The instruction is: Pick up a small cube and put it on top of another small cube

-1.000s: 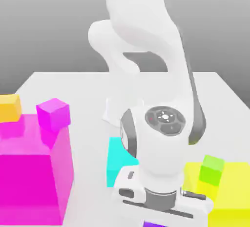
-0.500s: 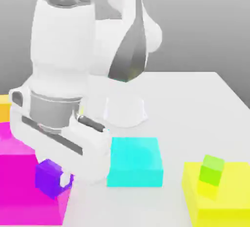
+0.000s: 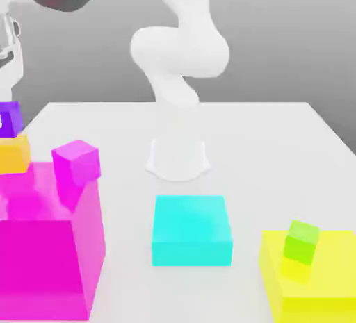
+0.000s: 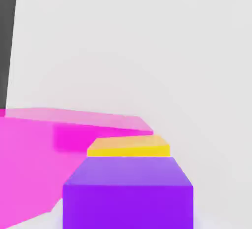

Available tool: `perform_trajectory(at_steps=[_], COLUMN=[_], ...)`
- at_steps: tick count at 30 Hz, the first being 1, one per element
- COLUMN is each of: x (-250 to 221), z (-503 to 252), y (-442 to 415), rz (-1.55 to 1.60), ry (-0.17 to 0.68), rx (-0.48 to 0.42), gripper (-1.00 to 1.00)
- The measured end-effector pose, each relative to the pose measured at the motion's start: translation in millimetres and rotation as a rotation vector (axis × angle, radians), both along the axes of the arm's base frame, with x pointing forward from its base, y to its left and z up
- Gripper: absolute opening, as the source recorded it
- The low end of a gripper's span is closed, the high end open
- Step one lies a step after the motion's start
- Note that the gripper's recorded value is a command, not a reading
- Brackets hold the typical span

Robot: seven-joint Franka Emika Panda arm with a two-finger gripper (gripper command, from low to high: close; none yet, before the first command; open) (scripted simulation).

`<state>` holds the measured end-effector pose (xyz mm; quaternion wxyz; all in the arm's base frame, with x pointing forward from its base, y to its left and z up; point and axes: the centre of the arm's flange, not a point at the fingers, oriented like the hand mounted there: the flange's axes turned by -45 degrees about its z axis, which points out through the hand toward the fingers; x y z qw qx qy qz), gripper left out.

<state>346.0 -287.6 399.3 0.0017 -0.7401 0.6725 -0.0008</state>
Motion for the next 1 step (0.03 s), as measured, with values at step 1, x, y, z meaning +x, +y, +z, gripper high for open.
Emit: perform_trajectory(at_steps=[1], x=[0.0], z=[0.0], y=[0.0], rz=[0.0], ry=[0.0], rx=[0.0], gripper=[1.0])
